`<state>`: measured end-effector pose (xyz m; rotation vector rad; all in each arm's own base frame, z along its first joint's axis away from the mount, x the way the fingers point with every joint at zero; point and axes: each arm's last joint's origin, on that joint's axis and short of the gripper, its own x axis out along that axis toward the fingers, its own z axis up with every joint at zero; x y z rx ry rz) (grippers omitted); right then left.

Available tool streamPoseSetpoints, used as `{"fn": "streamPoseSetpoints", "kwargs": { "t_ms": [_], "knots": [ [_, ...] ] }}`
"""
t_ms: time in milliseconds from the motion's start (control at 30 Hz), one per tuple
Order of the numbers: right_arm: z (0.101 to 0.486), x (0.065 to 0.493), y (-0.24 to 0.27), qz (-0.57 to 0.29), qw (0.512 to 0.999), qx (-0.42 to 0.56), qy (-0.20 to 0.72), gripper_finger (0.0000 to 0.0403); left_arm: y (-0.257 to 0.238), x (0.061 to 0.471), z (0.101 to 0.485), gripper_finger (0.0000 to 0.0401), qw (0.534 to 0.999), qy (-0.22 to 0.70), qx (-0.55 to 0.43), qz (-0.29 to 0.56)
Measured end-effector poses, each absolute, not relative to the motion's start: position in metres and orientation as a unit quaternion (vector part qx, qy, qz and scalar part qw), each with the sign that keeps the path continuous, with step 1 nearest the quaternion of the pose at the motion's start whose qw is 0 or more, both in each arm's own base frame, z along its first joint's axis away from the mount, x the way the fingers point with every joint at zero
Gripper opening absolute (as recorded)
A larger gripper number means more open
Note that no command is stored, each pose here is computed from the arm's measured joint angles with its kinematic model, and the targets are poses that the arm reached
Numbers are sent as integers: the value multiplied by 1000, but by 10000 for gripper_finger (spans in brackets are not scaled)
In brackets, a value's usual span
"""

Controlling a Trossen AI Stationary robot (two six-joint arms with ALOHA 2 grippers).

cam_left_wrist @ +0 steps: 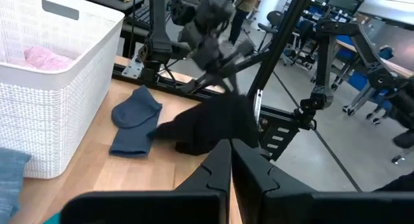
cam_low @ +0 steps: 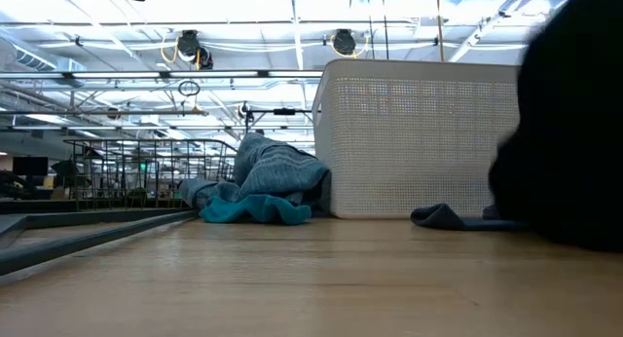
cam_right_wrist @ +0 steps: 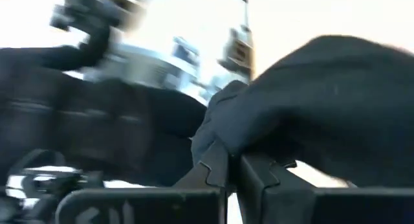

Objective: Pick & Place Cloths
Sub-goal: Put the black boxers into the transparent bin

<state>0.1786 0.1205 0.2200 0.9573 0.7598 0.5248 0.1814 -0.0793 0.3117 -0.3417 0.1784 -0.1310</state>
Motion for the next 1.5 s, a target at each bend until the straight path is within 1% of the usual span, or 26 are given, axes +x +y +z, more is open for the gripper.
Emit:
{"fn": "streamPoseSetpoints", "kwargs": {
  "t_ms": [133, 233, 433, 567, 833, 967, 1067, 1267, 1367, 1500],
  "knots": [
    [243, 184, 119, 300, 794, 464, 253, 1, -79, 181, 312, 2, 979, 88, -172, -65],
    [259, 187, 116, 338, 796, 471, 173, 1, -79, 181, 313, 11, 979, 85, -174, -66],
    [284, 190, 102, 346, 798, 493, 28, 1, -80, 183, 317, 25, 979, 63, -181, -69],
    [294, 191, 92, 344, 791, 506, -31, 0, -81, 188, 319, 26, 982, 39, -177, -57],
    [304, 196, 75, 337, 772, 534, -69, 0, -89, 211, 319, 27, 989, -23, -144, -38],
    [321, 199, 71, 358, 769, 523, -86, 0, -91, 223, 317, 32, 989, -56, -134, -33],
    [336, 203, 71, 377, 767, 510, -97, 0, -91, 231, 316, 55, 987, -77, -137, -29],
    [363, 218, 76, 402, 764, 492, -113, 0, -91, 245, 313, 122, 984, -102, -145, -21],
    [368, 228, 79, 400, 764, 496, -105, 0, -94, 254, 317, 152, 985, -105, -135, -19],
    [369, 239, 79, 403, 756, 508, -84, 0, -101, 270, 330, 179, 988, -118, -101, -26]
  ]
}}
